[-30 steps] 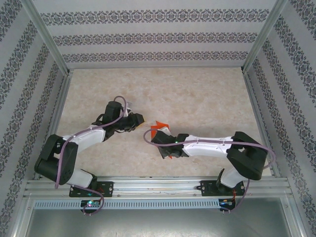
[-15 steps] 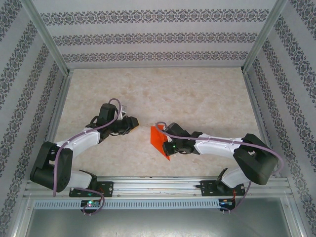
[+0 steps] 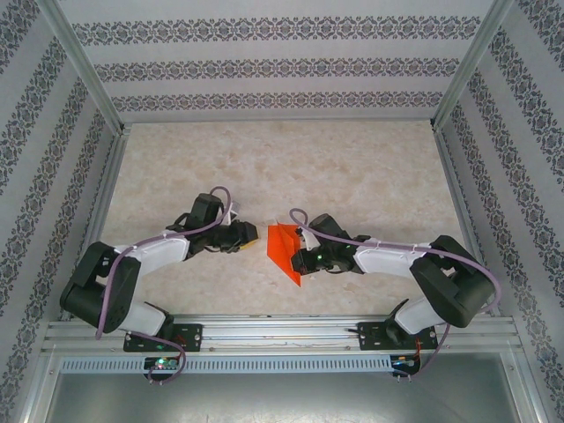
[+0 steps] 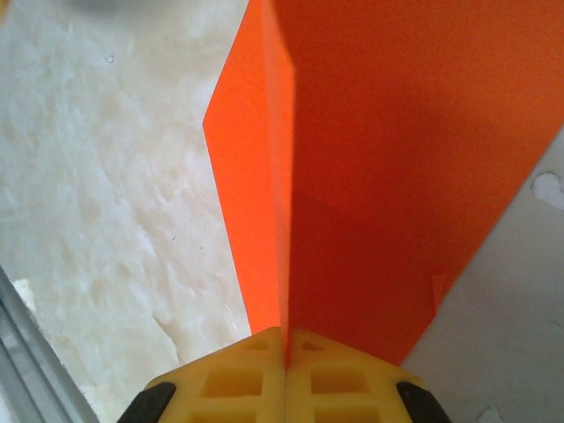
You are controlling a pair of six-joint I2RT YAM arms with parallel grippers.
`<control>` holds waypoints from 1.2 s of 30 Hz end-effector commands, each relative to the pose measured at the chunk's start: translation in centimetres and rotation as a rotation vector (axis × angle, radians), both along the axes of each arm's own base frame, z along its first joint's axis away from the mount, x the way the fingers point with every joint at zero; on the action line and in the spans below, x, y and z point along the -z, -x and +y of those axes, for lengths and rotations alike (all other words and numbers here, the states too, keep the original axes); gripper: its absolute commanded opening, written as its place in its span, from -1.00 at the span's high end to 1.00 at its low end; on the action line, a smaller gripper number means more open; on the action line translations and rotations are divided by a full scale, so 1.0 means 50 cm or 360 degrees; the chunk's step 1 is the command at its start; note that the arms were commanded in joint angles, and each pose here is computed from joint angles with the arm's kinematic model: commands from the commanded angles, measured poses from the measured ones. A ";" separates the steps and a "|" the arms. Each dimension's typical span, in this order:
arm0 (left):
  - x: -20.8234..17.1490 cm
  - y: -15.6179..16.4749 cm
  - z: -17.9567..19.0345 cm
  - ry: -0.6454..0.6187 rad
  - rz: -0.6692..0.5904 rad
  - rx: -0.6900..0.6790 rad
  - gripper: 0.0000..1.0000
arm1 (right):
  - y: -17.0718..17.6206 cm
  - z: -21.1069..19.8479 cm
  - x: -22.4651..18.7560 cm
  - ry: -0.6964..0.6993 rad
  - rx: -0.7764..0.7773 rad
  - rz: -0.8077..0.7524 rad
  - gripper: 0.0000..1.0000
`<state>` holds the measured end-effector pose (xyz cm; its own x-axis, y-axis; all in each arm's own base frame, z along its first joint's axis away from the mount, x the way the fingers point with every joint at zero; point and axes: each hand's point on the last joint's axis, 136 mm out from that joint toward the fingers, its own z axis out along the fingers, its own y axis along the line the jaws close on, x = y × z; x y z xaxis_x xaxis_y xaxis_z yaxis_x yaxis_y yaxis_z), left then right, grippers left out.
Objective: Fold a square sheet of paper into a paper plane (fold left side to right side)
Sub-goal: Fourth fold the wing at the center of the table.
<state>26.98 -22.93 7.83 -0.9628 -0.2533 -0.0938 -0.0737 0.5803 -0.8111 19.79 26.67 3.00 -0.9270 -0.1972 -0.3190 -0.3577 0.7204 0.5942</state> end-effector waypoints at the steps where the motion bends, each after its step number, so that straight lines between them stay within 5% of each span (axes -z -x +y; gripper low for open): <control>1: -0.002 -0.006 -0.029 0.0025 -0.0032 0.0023 0.34 | 0.008 0.012 -0.003 -0.0110 -0.0044 0.0056 1.00; 18: 0.036 -0.009 -0.127 -0.0040 0.0002 0.0146 0.22 | 0.004 0.013 0.007 -0.0186 -0.0046 0.0127 1.00; 36: 0.117 -0.022 -0.132 -0.0200 0.0126 0.0113 0.20 | 0.006 0.011 0.025 -0.0172 -0.0034 0.0163 0.96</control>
